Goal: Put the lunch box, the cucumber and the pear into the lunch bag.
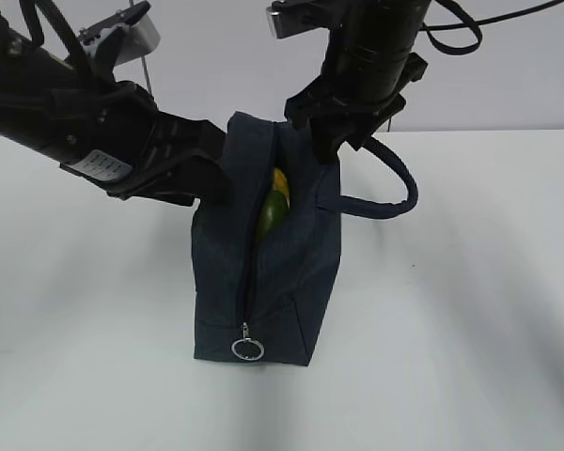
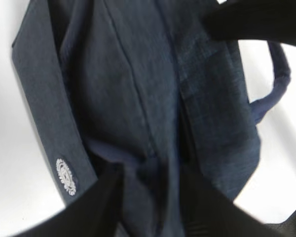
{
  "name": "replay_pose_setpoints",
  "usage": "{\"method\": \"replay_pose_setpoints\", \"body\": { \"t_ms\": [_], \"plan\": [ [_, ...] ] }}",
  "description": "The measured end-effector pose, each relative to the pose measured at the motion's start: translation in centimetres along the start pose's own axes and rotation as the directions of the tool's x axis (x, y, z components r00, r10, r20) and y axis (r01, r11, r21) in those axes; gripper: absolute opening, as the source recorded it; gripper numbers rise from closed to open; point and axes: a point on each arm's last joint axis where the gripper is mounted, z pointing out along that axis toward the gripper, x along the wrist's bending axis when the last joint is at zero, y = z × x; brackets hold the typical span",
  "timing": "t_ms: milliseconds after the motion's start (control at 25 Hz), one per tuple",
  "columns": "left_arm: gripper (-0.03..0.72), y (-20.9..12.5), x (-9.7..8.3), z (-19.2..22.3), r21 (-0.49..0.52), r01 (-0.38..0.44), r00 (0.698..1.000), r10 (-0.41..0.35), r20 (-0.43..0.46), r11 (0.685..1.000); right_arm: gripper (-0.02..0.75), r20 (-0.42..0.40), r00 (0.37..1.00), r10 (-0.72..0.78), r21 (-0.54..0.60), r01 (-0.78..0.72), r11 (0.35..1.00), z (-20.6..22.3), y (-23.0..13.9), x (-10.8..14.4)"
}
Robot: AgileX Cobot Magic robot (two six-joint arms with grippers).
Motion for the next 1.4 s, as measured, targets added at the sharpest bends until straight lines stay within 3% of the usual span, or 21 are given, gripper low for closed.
{"method": "replay_pose_setpoints", "body": {
  "t_ms": [200, 440, 560, 840, 1120, 1400],
  "plan": [
    [0.405, 0.0, 0.0, -0.8, -0.007, -0.052, 0.998, 0.051, -0.026, 0.999, 0.396, 0.003, 1.0, 0.007, -0.028, -0.007, 1.0, -1.3, -0.1, 0.0],
    [0.424, -0.2, -0.4, -4.7, -0.036, -0.226, 0.968, 0.22, -0.122, 0.973, 0.4, -0.004, 1.0, 0.015, -0.105, -0.015, 0.994, -4.8, -0.4, 0.2],
    [0.424, -0.7, -0.7, -6.5, -0.027, -0.268, 0.955, 0.261, -0.141, 0.963, 0.398, -0.027, 0.999, 0.02, -0.14, -0.024, 0.99, -6.3, -0.7, 0.5],
    [0.424, -2.0, -0.9, -7.8, 0.073, -0.268, 0.954, 0.275, -0.12, 0.961, 0.375, -0.106, 0.994, 0.011, -0.231, -0.035, 0.972, -10.3, -1.5, 1.4],
    [0.424, -2.5, -0.9, -8.0, 0.116, -0.263, 0.955, 0.276, -0.112, 0.958, 0.372, -0.12, 0.993, -0.007, -0.33, -0.033, 0.943, -15.0, -3.0, 1.8],
    [0.389, -3.5, -0.5, -7.5, 0.159, -0.249, 0.957, 0.268, -0.109, 0.955, 0.371, -0.129, 0.991, -0.036, -0.296, -0.004, 0.955, -15.7, -6.3, 2.3]
  ]
}}
